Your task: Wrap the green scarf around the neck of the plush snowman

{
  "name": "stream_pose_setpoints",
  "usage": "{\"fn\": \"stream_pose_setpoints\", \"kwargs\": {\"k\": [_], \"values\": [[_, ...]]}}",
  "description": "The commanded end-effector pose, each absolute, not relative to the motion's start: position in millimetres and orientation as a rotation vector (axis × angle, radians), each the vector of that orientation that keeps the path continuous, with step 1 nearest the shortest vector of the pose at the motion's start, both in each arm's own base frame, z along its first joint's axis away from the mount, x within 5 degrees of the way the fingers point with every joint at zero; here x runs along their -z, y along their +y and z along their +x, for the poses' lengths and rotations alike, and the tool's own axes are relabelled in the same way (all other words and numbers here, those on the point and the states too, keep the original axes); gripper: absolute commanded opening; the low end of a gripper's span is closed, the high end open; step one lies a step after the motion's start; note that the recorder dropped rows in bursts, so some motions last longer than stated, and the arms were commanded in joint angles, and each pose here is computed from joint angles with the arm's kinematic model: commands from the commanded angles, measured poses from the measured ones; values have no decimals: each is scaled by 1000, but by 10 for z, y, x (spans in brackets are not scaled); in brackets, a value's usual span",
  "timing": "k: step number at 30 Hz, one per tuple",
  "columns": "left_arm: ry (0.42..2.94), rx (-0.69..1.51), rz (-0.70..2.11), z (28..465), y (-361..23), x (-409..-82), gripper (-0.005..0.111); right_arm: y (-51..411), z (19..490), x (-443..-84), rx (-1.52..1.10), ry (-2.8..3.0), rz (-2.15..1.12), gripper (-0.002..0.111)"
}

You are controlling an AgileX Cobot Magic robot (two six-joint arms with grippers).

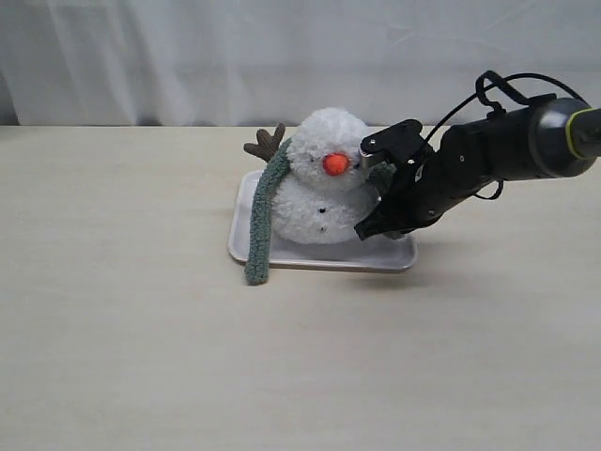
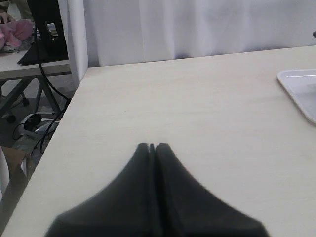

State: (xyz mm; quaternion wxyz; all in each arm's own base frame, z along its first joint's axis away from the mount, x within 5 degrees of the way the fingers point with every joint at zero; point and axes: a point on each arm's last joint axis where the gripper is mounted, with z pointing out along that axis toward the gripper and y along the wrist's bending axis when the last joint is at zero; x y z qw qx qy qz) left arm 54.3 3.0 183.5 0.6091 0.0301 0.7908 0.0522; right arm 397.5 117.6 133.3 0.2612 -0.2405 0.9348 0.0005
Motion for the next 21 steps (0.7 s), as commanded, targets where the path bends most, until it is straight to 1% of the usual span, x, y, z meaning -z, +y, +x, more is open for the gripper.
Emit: {"fn": "stream_pose_setpoints", "kwargs": {"k": [1, 3, 6, 10, 15, 18, 21], "values": [[1817, -120, 69, 544, 30, -1835, 0, 1159, 3918, -1452, 14, 2546, -677, 4], [1815, -120, 69, 545, 30, -1837, 0, 1147, 3888, -1544, 17, 2555, -677, 4], [1815, -120, 69, 545, 30, -1837, 0, 1098, 3740, -1827, 24, 2619, -682, 4], [1815, -120, 69, 545, 30, -1837, 0, 1037, 3561, -2076, 38, 2694, -693, 4], [1815, -120, 69, 545, 30, -1837, 0, 960, 3599, -2411, 118, 2616, -627, 4], [1815, -120, 69, 545, 30, -1837, 0, 796, 3657, -2464, 173, 2627, -535, 4], [1815, -120, 69, 545, 30, -1837, 0, 520, 3689, -2447, 203, 2676, -425, 4]]}}
